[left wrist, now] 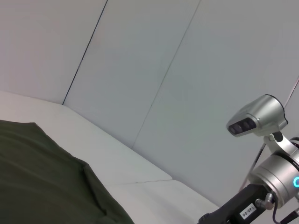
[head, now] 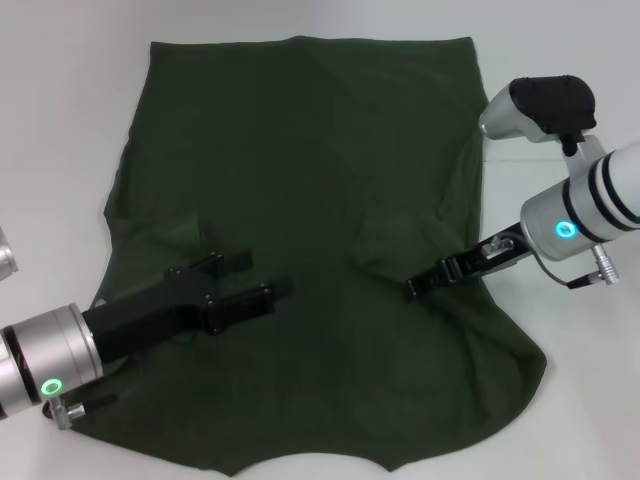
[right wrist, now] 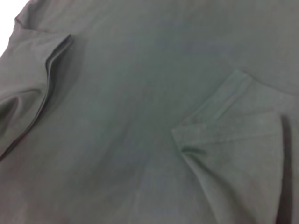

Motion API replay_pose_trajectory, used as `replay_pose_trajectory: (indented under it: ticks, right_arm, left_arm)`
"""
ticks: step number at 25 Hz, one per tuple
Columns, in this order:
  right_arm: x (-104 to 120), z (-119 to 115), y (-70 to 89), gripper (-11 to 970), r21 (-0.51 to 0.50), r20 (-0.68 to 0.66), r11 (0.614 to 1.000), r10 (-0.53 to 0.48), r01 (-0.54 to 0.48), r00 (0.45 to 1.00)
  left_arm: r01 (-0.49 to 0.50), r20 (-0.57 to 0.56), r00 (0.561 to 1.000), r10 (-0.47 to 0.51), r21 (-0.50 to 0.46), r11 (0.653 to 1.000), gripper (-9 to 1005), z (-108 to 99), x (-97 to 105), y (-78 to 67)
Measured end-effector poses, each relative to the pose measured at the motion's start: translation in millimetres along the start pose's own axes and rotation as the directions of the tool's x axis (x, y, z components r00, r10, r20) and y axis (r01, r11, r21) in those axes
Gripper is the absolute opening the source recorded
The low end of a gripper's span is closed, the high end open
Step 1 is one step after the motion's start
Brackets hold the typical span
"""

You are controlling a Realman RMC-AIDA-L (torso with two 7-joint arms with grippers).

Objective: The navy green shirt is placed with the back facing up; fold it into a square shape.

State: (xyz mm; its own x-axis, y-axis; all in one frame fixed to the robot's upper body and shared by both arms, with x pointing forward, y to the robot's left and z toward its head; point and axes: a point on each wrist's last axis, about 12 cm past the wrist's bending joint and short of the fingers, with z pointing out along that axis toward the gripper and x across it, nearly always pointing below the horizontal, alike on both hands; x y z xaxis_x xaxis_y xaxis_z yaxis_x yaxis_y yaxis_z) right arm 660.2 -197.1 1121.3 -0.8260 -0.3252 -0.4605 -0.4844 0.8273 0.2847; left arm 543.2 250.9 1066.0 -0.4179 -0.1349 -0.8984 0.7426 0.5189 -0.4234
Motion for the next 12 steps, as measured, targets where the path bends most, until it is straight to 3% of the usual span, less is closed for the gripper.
replay_pose_trajectory:
  ticks: [12]
  right_arm:
    - [7.9,2.1,-3.4,943,0.04,-0.056,0.999,0.0,0.003,0.998]
  left_arm:
    - [0.001,0.003,1.0,-0.001,0.009,1.0,907,0.5,0.6,-1.6]
